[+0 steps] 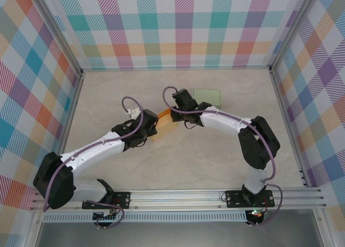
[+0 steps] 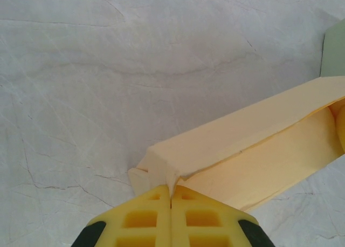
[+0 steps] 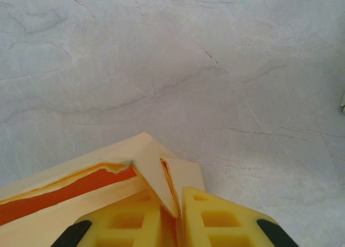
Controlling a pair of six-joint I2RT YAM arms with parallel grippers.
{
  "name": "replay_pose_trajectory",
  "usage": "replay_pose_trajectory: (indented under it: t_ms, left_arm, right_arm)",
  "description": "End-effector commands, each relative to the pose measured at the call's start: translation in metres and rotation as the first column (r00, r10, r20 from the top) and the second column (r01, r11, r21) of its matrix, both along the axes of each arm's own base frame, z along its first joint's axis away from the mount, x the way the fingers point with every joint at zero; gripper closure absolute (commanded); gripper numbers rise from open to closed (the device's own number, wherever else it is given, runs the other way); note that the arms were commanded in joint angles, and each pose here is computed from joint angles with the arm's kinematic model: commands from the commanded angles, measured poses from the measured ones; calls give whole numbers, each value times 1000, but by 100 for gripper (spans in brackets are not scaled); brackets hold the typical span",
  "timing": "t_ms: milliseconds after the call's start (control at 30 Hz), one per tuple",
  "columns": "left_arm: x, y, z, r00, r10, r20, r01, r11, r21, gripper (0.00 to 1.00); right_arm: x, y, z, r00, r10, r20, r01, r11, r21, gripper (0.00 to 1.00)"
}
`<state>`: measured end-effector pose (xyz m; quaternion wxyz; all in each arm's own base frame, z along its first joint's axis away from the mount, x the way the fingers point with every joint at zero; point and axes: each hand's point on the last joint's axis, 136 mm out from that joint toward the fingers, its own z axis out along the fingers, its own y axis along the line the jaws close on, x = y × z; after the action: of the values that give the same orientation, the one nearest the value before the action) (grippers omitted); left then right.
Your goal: Fold the paper box
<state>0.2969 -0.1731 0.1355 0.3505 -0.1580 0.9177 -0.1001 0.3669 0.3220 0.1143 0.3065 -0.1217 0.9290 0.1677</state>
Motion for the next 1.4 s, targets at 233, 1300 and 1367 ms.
replay_pose_trajectory:
  t_ms: [233,1300,1367]
  left_arm:
    - [-25,-3,-7,996,-72,-53,71,997,-11,87]
    - [2,-8,68,321,-946,-35,664,199,721,0]
    - [6,-8,62,303,-950,-75,686,163,709,0]
  right_arm:
    - [-43,-23,-68,977,14,-211,-50,985,-162,84]
    - [-45,-18,-63,977,38,-211,-68,988,-137,85]
    - [-46,-18,-63,977,40,-211,-69,988,-135,85]
